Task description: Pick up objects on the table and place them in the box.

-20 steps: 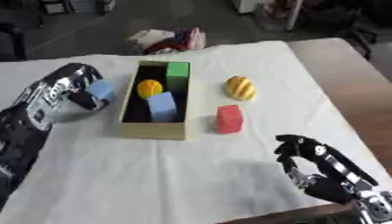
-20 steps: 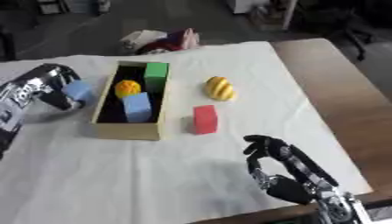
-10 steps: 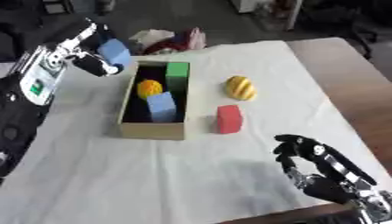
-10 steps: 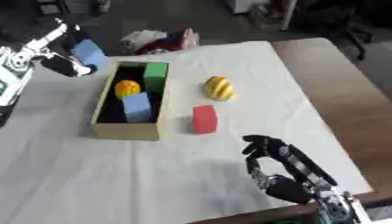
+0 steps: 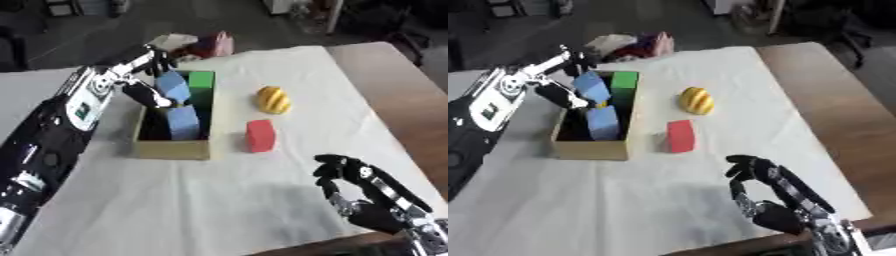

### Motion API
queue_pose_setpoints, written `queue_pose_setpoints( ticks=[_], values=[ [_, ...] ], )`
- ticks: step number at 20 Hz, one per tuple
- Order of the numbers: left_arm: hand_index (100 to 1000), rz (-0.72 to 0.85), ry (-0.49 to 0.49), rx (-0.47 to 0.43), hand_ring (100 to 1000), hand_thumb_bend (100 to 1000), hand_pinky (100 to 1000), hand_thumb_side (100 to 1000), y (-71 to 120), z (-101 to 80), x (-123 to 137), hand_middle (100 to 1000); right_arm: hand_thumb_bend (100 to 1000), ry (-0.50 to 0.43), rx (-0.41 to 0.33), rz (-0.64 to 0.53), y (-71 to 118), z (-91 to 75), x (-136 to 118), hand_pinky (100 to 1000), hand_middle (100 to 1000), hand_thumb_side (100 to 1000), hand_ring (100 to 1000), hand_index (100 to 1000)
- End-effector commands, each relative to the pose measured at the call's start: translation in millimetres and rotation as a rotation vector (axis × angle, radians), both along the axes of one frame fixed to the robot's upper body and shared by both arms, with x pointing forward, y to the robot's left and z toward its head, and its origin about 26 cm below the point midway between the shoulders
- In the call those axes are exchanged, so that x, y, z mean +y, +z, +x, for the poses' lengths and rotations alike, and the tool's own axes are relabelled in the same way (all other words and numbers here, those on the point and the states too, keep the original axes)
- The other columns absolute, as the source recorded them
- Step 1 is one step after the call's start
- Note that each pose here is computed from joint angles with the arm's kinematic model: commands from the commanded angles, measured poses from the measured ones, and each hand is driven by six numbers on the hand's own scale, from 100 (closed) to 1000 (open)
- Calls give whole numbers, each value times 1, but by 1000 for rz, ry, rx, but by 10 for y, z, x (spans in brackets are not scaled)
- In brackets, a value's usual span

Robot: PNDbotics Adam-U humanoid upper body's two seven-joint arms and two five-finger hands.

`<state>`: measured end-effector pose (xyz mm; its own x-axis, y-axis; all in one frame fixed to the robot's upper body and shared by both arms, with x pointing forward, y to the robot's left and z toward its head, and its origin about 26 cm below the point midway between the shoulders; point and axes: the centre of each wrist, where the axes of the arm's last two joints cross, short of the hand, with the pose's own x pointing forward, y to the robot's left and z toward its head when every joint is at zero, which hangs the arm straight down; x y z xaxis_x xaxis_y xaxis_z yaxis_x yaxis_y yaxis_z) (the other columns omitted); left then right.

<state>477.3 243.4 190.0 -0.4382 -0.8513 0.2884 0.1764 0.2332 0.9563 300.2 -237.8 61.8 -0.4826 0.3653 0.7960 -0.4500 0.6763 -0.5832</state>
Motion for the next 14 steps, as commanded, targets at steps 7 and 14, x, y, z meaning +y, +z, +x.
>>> queue_pose_setpoints(
  ticks=[7,14],
  values=[
    [804,-123,61,-126,615,759,675,367,324,-83,302,647,100,-3,-27,1,75,24,-22,770,665,446,656,881],
    [775,-332,3,-283,597,708,664,360,685,-634,674,619,100,-27,-139,-69,387,186,-147,774,670,427,661,887]
  ],
)
